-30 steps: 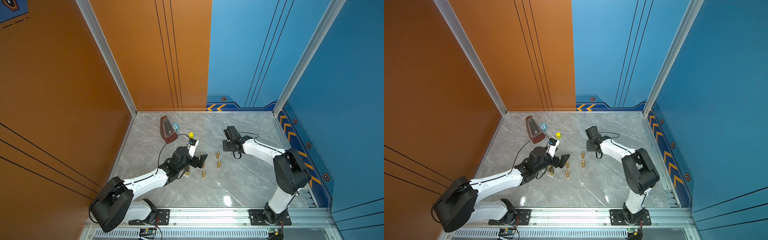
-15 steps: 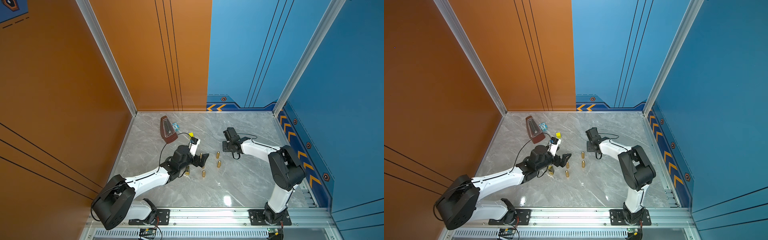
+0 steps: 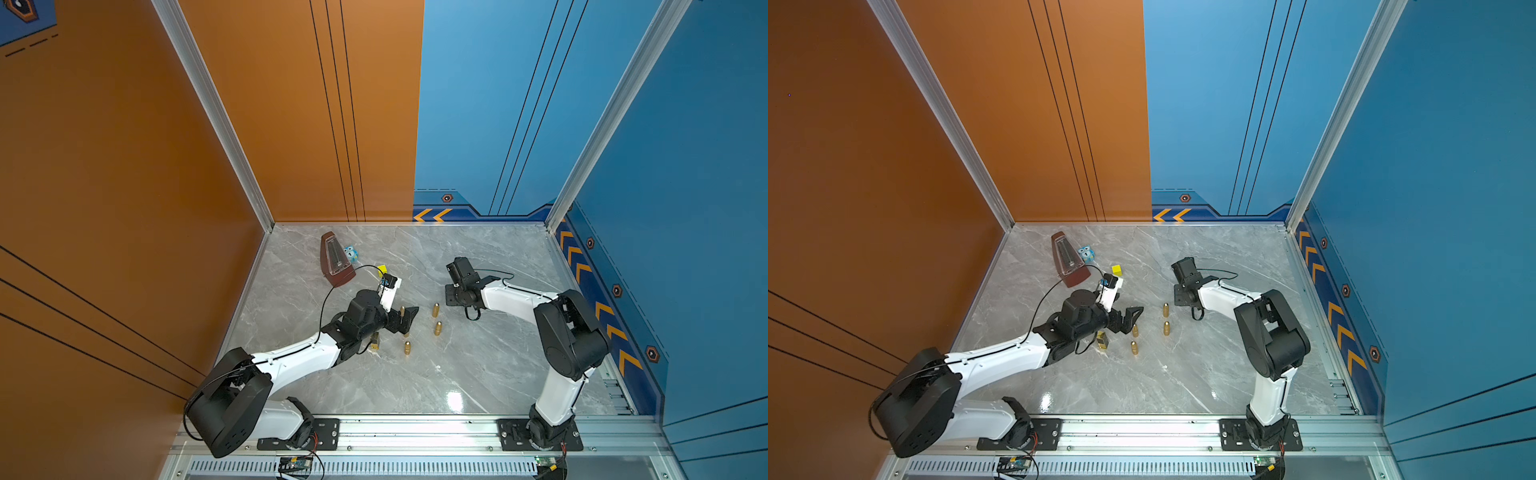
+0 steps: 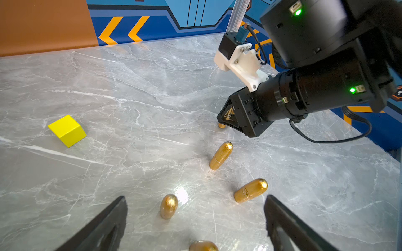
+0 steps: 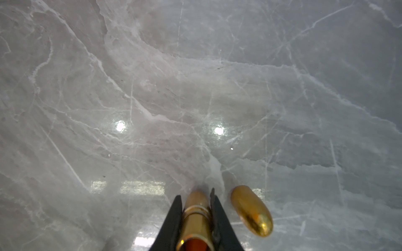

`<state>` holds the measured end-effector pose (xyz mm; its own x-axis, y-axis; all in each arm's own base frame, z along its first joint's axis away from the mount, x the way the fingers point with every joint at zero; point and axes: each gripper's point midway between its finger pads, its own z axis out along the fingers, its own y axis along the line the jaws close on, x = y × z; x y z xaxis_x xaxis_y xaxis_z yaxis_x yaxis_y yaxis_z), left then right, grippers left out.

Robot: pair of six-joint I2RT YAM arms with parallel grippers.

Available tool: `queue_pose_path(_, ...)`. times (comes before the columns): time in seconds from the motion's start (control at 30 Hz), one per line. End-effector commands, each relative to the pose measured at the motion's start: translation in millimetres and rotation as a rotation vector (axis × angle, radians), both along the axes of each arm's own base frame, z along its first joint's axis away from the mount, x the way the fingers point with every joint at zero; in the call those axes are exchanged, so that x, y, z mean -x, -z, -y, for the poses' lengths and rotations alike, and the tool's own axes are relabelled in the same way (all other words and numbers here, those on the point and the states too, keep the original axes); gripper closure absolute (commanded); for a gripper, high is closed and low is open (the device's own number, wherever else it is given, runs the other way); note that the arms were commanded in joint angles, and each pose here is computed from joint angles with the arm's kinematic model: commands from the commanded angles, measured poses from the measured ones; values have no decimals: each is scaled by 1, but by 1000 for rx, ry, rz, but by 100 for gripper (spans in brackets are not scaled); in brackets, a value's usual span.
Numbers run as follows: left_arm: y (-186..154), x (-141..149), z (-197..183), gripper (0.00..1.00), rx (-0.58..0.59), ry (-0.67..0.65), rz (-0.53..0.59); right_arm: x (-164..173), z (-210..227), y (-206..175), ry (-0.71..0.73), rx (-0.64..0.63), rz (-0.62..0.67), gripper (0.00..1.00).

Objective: Open the lipstick cap
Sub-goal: Place the lipstick at the center of the board.

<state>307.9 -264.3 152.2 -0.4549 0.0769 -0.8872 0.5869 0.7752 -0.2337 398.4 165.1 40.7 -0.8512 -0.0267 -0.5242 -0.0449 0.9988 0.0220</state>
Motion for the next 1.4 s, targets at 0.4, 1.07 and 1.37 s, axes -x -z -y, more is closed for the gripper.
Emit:
queue_pose_path(0.4, -10, 3, 7, 1, 16, 29, 16, 11, 1, 20, -18, 37, -40, 70)
queue_pose_path(1.07, -7, 17, 8, 1, -63, 82, -6, 48, -9, -57, -9, -42, -75, 43)
queue_pose_path(1.37, 3, 32, 12, 1, -139, 116, -8, 77, -45, -63, -62, -119, -208, 37)
